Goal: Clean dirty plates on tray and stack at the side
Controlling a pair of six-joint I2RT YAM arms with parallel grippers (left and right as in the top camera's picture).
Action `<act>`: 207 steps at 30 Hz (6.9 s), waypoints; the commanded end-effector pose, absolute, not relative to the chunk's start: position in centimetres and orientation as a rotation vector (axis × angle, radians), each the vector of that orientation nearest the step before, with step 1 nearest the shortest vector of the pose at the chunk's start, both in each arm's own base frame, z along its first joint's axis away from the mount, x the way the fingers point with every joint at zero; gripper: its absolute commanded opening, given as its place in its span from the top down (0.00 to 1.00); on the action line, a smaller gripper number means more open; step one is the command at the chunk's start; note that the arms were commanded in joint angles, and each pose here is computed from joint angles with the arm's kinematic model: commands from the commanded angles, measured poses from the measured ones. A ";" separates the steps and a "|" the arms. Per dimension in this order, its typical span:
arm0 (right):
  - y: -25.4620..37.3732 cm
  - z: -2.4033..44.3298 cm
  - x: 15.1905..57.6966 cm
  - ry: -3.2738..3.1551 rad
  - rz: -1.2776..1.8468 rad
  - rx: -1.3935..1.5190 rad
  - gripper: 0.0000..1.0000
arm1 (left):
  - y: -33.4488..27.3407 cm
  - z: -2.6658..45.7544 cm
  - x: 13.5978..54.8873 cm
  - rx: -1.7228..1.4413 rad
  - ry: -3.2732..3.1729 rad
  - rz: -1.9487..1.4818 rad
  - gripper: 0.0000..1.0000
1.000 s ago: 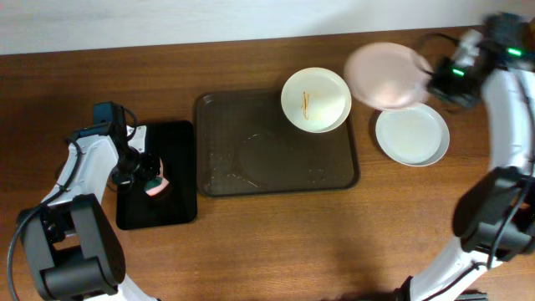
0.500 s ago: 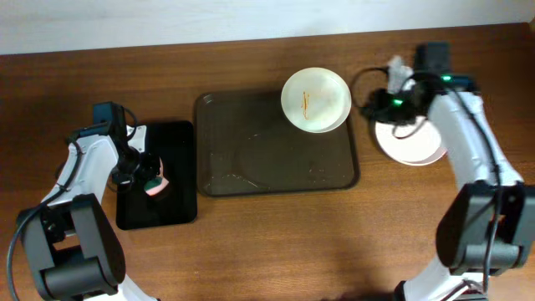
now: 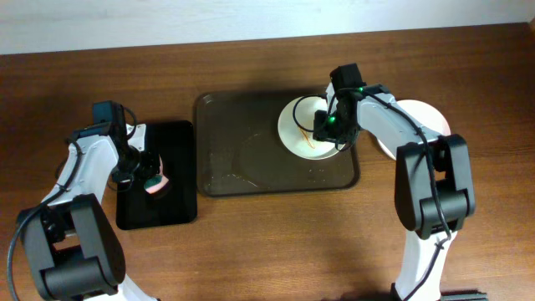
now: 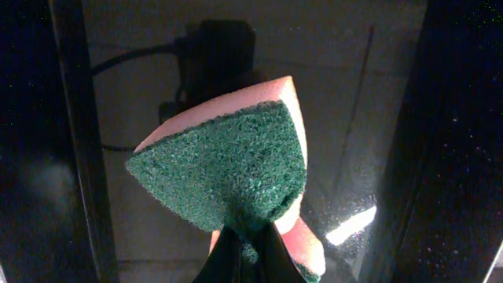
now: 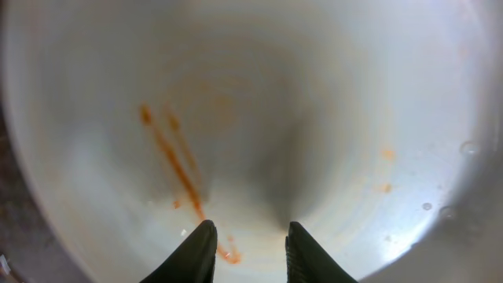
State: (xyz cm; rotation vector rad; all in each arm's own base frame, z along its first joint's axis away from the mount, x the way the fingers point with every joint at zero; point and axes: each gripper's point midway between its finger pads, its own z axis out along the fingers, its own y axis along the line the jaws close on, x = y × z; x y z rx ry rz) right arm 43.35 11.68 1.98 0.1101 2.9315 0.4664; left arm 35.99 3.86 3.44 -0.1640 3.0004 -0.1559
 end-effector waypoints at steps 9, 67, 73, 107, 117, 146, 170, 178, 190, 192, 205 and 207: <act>5.8 3.8 50.8 2.623 0.178 -0.334 0.64 | 3.6 3.5 35.9 -0.136 2.998 -0.170 1.00; 14.7 0.5 42.0 2.993 0.321 -0.088 0.96 | -19.8 10.6 43.4 0.429 2.776 -0.429 1.00; 14.7 0.5 42.0 2.993 0.321 -0.088 0.96 | -29.1 2.3 41.1 0.415 2.882 -0.544 1.00; 13.0 0.3 40.6 3.083 0.288 -0.064 0.96 | -5.6 19.0 43.7 0.136 2.880 0.315 1.00; 13.1 0.3 40.8 3.070 0.290 -0.096 0.96 | 2.9 0.0 36.3 -0.212 3.188 0.078 0.96; 41.6 21.2 38.2 1.974 0.133 -0.873 0.96 | 10.7 25.4 30.7 -0.469 2.647 0.354 0.00; 41.4 26.0 38.6 1.617 -0.496 -0.965 0.96 | 13.3 27.5 28.5 -0.641 2.539 0.236 0.00; 30.5 23.9 41.5 2.244 0.309 -0.524 0.96 | 13.3 27.5 28.4 -0.641 2.539 0.236 0.00; -18.5 11.5 38.0 2.576 0.335 1.116 0.96 | 13.3 27.5 28.5 -0.641 2.539 0.236 0.00; -19.9 9.2 36.7 2.586 0.338 1.187 0.96 | 13.3 27.5 28.5 -0.641 2.539 0.236 0.00; 2.0 25.6 36.6 2.485 0.671 0.116 0.47 | 13.3 27.5 28.5 -0.641 2.539 0.236 0.00; 7.2 31.4 32.7 2.347 0.680 -0.115 0.02 | 13.3 27.5 28.5 -0.641 2.539 0.236 0.00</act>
